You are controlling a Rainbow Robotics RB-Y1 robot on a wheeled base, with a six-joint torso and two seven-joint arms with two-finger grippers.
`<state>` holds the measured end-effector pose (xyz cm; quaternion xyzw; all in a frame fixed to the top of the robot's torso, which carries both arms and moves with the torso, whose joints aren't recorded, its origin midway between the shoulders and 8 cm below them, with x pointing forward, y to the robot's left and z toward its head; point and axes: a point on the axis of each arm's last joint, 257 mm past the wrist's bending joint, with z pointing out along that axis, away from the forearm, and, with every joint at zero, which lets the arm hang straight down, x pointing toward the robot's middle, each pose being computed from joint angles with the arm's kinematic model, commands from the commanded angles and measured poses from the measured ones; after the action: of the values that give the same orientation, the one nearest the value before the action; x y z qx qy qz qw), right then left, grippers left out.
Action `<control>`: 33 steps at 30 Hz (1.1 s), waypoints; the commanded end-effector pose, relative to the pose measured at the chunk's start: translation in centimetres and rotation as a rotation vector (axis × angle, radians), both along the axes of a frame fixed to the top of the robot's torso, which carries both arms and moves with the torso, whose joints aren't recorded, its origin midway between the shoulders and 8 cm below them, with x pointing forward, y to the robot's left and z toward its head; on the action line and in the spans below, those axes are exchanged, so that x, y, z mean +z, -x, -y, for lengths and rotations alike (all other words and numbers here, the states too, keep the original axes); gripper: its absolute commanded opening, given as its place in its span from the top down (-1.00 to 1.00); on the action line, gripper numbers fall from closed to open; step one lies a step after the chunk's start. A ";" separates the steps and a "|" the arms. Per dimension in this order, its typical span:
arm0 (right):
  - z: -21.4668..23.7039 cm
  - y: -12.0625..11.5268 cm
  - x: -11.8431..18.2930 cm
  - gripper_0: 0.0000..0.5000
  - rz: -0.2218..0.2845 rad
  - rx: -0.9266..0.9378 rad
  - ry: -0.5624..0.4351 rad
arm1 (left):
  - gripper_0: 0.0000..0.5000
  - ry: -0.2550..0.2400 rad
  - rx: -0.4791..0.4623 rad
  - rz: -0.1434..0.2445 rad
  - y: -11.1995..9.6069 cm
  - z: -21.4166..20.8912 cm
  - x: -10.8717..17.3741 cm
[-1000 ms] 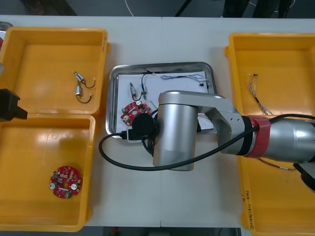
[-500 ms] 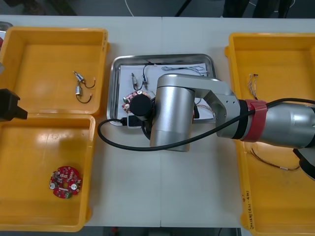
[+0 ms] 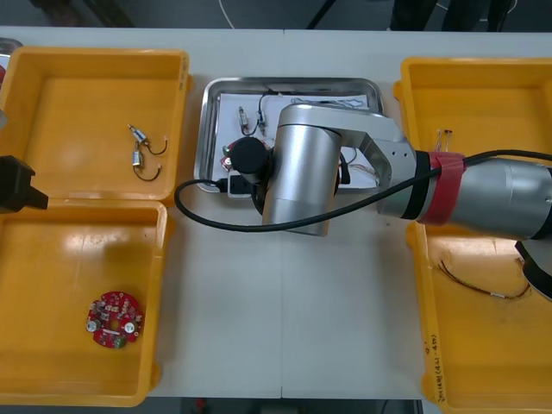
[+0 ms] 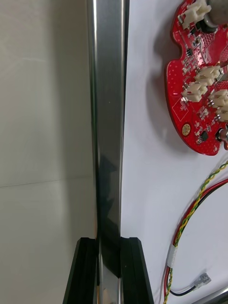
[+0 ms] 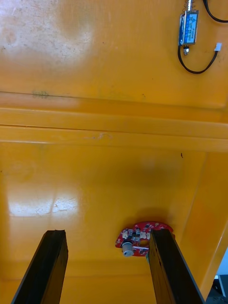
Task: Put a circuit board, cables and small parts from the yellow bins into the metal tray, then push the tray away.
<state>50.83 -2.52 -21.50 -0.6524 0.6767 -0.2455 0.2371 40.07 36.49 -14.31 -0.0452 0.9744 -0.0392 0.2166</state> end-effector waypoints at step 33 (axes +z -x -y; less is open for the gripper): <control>-2.5 -7.1 4.2 0.99 0.199 0.139 -0.019 | -1.00 -0.085 -0.057 0.030 0.4 -1.8 1.6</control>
<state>56.64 -1.37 -20.23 -0.6537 0.6412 -0.2613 0.3053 40.07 36.50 -14.30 -0.0452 0.9744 -0.0391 0.2166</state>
